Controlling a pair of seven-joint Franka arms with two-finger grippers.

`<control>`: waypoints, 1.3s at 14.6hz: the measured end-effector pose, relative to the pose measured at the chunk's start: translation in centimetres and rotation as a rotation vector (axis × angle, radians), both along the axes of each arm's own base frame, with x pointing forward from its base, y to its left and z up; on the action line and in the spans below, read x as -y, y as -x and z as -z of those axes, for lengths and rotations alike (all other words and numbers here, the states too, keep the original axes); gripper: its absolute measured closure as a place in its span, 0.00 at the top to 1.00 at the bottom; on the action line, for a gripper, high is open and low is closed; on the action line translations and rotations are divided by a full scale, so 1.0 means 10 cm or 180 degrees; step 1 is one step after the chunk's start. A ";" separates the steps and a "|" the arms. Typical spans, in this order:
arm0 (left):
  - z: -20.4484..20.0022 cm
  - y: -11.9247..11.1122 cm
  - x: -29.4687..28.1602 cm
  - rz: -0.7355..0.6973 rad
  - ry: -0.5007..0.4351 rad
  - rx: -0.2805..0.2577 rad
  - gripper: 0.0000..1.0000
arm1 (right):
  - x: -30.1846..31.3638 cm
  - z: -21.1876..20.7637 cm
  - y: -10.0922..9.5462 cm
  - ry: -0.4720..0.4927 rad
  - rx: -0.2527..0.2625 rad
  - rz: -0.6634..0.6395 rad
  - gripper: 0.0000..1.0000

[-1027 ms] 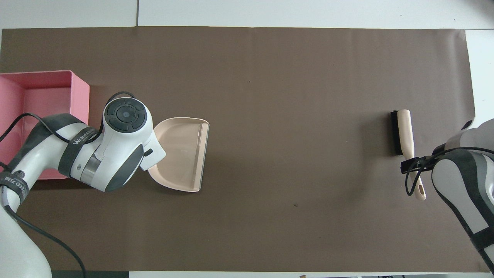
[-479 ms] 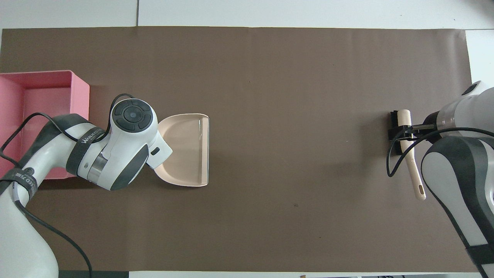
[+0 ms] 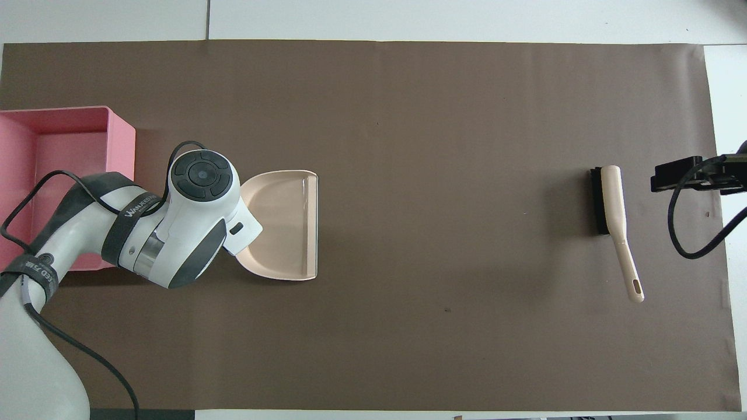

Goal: Clean e-waste and dump in bin

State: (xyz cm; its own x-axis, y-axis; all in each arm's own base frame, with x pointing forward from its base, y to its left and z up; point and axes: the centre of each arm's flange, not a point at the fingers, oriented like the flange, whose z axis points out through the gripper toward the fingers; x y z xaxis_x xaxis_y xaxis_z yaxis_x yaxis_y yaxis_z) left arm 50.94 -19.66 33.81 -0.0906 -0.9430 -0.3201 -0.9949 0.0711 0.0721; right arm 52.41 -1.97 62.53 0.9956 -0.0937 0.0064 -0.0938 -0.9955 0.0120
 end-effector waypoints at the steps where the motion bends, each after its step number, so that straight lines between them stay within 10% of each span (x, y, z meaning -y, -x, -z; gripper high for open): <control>1: 0.00 0.01 0.02 0.0020 0.0003 0.0001 0.33 | 0.04 -0.15 0.05 -0.0002 -0.0045 0.0079 1.00; 5: 0.00 0.02 0.06 0.0047 0.0006 0.0003 0.33 | 0.19 -0.43 0.19 -0.0013 -0.0139 0.0249 1.00; 10: -0.16 -0.03 0.04 -0.0063 0.0036 0.0128 0.62 | 0.27 -0.38 0.16 -0.0015 -0.0173 0.0269 1.00; 13: -0.46 0.01 -0.09 -0.0611 -0.0030 0.0302 0.98 | 0.25 -0.35 0.13 0.0057 -0.0194 0.0244 1.00; 19: -0.60 0.05 -0.62 -0.2190 -0.0302 0.0486 0.99 | 0.21 -0.28 0.13 0.0169 -0.0246 0.0173 1.00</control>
